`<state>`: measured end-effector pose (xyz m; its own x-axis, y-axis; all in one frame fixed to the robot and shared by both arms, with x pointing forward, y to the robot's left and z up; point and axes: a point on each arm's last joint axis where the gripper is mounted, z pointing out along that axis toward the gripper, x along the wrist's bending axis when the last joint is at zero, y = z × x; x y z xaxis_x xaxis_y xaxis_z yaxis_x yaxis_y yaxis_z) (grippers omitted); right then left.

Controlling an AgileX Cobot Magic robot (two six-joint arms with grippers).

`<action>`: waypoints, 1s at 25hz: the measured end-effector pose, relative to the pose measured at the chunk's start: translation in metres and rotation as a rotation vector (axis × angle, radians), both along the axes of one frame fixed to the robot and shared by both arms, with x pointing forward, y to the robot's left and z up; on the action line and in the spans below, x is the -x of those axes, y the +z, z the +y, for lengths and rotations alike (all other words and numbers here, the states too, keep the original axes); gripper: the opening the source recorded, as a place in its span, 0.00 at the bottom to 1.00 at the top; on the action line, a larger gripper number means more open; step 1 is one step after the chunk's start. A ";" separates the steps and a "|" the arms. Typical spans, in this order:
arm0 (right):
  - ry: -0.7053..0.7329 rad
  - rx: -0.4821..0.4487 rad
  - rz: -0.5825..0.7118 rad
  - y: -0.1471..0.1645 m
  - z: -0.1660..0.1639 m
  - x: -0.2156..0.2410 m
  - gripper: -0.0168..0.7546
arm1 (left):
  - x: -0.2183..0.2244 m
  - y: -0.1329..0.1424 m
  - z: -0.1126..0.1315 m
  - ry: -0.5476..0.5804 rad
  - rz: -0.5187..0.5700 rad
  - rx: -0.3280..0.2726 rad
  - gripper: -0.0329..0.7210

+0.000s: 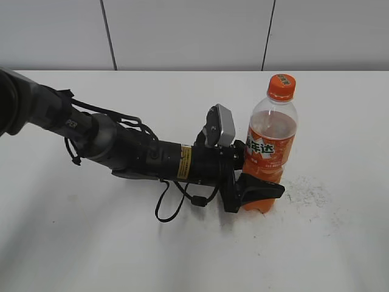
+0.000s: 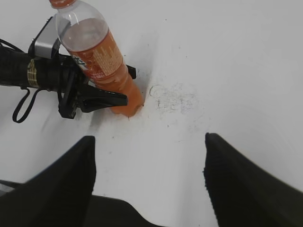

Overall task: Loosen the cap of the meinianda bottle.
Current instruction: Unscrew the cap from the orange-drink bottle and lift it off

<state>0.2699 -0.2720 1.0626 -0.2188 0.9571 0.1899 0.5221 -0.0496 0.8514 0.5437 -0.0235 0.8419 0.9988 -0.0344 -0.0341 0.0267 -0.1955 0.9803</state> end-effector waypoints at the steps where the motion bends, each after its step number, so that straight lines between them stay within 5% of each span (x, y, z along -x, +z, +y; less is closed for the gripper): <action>1: 0.008 -0.018 0.032 0.002 0.001 -0.009 0.70 | 0.000 0.000 0.000 0.003 0.002 0.003 0.72; 11: 0.042 -0.032 0.227 0.005 0.005 -0.060 0.70 | 0.008 0.001 -0.011 0.015 0.018 0.015 0.71; 25: 0.256 -0.058 0.420 0.067 0.024 -0.168 0.70 | 0.013 -0.001 -0.017 0.009 0.018 0.000 0.71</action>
